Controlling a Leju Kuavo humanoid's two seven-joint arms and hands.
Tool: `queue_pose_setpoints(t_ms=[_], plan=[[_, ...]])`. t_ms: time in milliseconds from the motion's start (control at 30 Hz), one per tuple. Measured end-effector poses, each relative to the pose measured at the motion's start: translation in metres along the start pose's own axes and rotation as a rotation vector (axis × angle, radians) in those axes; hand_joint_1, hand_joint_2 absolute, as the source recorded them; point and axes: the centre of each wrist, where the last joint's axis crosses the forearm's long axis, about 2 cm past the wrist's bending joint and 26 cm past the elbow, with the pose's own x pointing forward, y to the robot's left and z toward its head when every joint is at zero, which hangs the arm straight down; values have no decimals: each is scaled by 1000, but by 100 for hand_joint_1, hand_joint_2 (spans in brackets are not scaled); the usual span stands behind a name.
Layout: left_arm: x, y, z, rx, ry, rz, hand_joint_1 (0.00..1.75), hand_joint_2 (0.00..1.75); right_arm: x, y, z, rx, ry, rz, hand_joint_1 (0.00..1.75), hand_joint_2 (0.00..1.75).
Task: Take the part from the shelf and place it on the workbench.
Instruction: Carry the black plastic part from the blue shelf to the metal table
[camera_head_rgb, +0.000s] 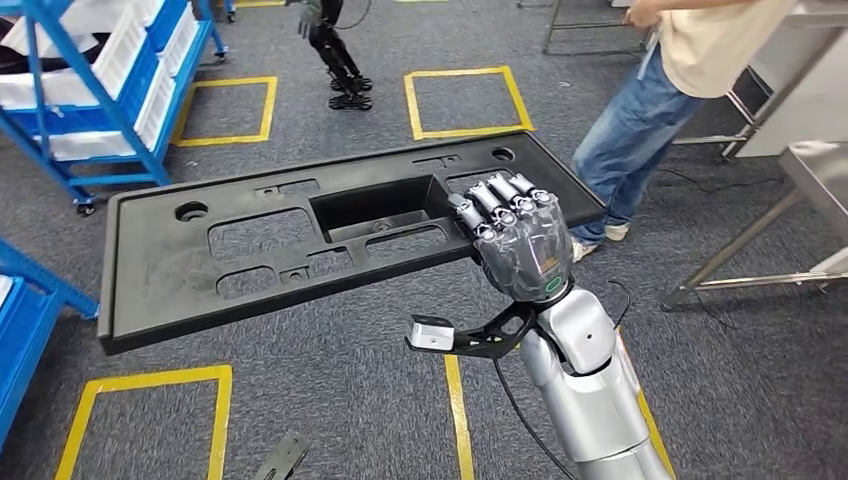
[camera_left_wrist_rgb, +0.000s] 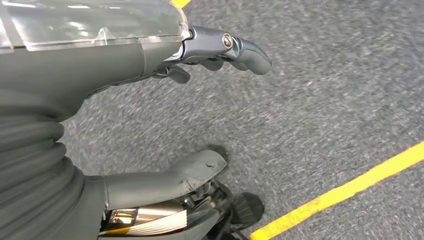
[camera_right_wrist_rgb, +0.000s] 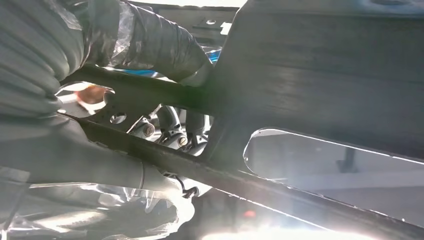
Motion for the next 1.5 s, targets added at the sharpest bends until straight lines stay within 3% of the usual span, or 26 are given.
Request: queue_pose_setpoints(t_ms=[1500], plan=[[-10, 2, 4, -18, 34, -28, 0, 175, 0, -4, 4, -6, 3, 0, 175, 175]])
